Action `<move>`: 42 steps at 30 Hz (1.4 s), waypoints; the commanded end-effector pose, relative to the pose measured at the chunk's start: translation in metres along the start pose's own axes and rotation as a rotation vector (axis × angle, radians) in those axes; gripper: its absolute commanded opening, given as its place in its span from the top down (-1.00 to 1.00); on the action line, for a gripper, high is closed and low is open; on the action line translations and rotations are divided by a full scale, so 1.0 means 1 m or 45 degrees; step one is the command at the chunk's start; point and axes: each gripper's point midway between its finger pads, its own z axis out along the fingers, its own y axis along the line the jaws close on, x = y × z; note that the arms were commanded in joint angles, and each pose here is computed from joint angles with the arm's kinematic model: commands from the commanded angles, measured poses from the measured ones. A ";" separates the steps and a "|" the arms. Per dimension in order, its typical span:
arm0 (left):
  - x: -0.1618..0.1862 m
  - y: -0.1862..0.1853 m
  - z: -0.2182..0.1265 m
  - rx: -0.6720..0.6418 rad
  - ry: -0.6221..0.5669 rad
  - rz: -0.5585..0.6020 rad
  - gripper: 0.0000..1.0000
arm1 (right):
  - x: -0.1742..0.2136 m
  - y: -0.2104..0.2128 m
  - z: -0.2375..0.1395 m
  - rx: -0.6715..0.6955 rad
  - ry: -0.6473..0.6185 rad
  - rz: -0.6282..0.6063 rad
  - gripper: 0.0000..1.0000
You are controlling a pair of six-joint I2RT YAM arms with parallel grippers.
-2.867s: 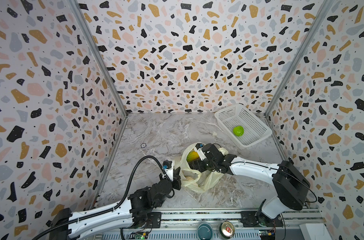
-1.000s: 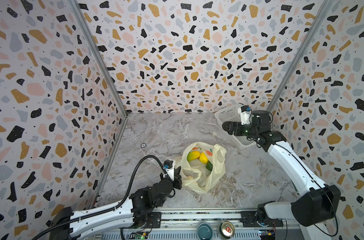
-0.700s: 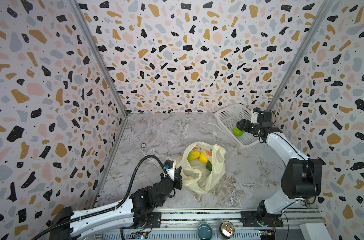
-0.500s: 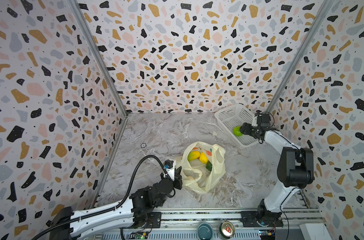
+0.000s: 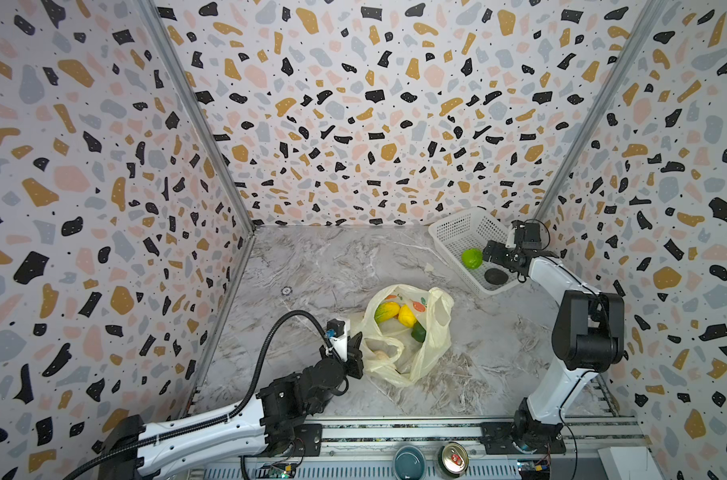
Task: Untie the knot of the plastic bag and take out the fruit
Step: 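Open the right gripper to release the avocado into the basket, then move the open right gripper back into the bag mouth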
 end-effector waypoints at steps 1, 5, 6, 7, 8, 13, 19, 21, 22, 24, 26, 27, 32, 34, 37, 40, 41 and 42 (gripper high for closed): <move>-0.017 -0.007 -0.003 0.028 -0.057 -0.025 1.00 | -0.029 0.015 -0.037 -0.045 -0.103 -0.023 -0.93; -0.017 -0.007 -0.003 0.032 -0.061 -0.034 1.00 | -0.031 0.035 -0.057 -0.143 -0.110 -0.040 -0.93; -0.017 -0.007 -0.003 0.033 -0.062 -0.035 1.00 | -0.031 0.042 -0.064 -0.177 -0.106 -0.051 -0.93; -0.017 -0.008 -0.003 0.033 -0.063 -0.034 1.00 | -0.030 0.049 -0.069 -0.207 -0.102 -0.063 -0.93; -0.017 -0.008 -0.003 0.034 -0.065 -0.034 1.00 | -0.027 0.057 -0.076 -0.241 -0.096 -0.080 -0.93; -0.018 -0.007 -0.003 0.030 -0.069 -0.034 1.00 | -0.012 0.101 -0.121 -0.433 -0.072 -0.171 -0.92; -0.021 -0.004 -0.005 0.019 -0.086 -0.045 1.00 | 0.009 0.163 -0.211 -0.723 -0.065 -0.286 -0.91; -0.020 -0.003 -0.006 0.017 -0.087 -0.049 1.00 | 0.022 0.186 -0.237 -0.820 -0.032 -0.324 -0.91; -0.020 -0.002 -0.006 0.018 -0.088 -0.049 1.00 | 0.028 0.194 -0.247 -0.858 -0.016 -0.332 -0.91; -0.019 -0.001 -0.006 0.014 -0.085 -0.048 1.00 | 0.041 0.213 -0.266 -0.945 0.018 -0.347 -0.91; -0.020 -0.001 -0.007 0.016 -0.088 -0.051 1.00 | 0.057 0.234 -0.282 -1.025 0.061 -0.371 -0.91; -0.020 -0.001 -0.007 0.016 -0.088 -0.051 1.00 | 0.063 0.243 -0.289 -1.057 0.075 -0.381 -0.91; -0.020 -0.001 -0.007 0.015 -0.091 -0.054 1.00 | 0.107 0.291 -0.313 -1.194 0.187 -0.455 -0.90; -0.021 -0.001 -0.008 0.017 -0.096 -0.058 1.00 | 0.128 0.303 -0.312 -1.201 0.230 -0.497 -0.89; -0.021 -0.001 -0.008 0.020 -0.100 -0.061 1.00 | 0.162 0.314 -0.300 -1.187 0.301 -0.556 -0.87; -0.022 -0.001 -0.008 0.021 -0.104 -0.064 1.00 | 0.189 0.316 -0.286 -1.150 0.349 -0.598 -0.83; -0.022 -0.001 -0.008 0.021 -0.102 -0.062 1.00 | 0.197 0.316 -0.281 -1.131 0.358 -0.610 -0.83; -0.023 -0.001 -0.009 0.020 -0.106 -0.065 1.00 | 0.203 0.315 -0.277 -1.120 0.364 -0.621 -0.83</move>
